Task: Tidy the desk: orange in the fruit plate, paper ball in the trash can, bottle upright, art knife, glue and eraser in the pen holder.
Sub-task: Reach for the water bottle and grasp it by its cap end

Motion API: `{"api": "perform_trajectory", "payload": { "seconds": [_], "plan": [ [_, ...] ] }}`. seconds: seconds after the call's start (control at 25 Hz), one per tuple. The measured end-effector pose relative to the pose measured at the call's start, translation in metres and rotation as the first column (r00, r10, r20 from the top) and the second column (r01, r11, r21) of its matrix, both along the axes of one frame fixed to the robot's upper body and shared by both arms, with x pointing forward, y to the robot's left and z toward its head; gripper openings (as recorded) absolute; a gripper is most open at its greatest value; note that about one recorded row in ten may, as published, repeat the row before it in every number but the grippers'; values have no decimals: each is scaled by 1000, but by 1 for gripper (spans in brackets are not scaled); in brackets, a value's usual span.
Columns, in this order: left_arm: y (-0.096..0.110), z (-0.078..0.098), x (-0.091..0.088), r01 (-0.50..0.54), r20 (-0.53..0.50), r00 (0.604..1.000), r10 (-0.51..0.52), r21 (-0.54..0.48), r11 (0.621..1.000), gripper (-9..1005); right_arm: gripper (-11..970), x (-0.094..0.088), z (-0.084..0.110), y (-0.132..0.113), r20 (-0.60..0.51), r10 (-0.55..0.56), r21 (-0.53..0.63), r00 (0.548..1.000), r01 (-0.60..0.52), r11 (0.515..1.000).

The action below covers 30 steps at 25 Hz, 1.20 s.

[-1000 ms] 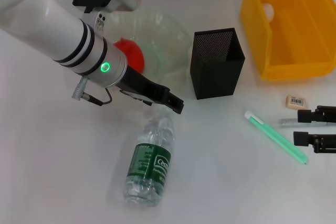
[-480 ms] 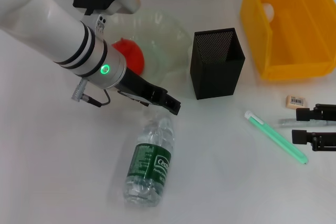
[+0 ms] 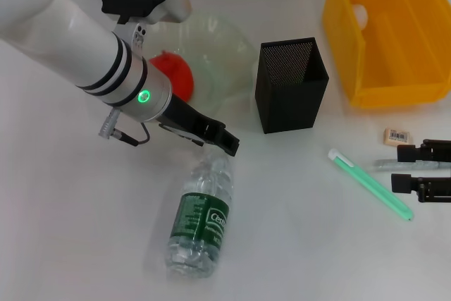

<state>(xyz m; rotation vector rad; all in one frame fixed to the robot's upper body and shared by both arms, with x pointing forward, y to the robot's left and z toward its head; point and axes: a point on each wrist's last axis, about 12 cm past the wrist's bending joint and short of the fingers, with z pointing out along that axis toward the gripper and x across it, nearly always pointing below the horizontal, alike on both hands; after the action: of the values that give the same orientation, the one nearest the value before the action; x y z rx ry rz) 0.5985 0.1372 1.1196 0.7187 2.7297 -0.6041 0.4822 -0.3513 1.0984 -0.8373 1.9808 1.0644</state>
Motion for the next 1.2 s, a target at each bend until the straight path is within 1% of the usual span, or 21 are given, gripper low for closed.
{"api": "perform_trajectory", "payload": {
  "seconds": [0.08,0.16,0.4,0.68,0.76,0.8,0.84,0.88,1.0,1.04,1.08,1.2],
  "plan": [
    [-1,-1,-1,7,0,1000,-7,6,1000,822,728,0,-1,0,-1,-2,-2,1000,2,1000],
    [-3,-3,-3,18,-3,1000,-18,17,1000,623,728,0,-1,0,-2,-3,-3,1000,3,1000],
    [-4,-3,-3,22,0,1000,-22,16,1000,485,728,-1,-2,0,-4,-7,-1,1000,7,1000],
    [-5,-3,-5,43,9,999,-43,21,999,486,728,-2,-2,-1,-6,-12,-1,1000,12,1000],
    [-5,-1,-7,50,18,999,-51,12,999,486,728,-2,-3,-1,-7,-13,0,1000,13,1000],
    [-6,3,-10,61,32,998,-61,-1,998,486,728,-2,-3,-1,-9,-14,2,1000,14,1000],
    [-8,11,-15,81,58,995,-79,-24,996,485,728,-3,-4,0,-13,-15,6,1000,15,1000],
    [-8,11,-15,81,58,995,-79,-24,996,485,728,-3,-4,0,-13,-15,6,1000,15,1000],
    [-8,25,-22,108,104,989,-102,-56,993,485,728,-1,-5,-1,-15,-19,6,1000,19,1000],
    [-6,34,-28,143,142,981,-132,-72,987,485,728,-1,-5,-1,-15,-21,6,1000,21,1000],
    [-6,34,-28,143,142,981,-132,-72,987,484,728,-1,-5,-1,-15,-21,6,1000,21,1000],
    [-1,42,-38,208,206,961,-183,-107,972,483,728,-1,-5,0,-14,-21,8,1000,21,1000]
  ]
}}
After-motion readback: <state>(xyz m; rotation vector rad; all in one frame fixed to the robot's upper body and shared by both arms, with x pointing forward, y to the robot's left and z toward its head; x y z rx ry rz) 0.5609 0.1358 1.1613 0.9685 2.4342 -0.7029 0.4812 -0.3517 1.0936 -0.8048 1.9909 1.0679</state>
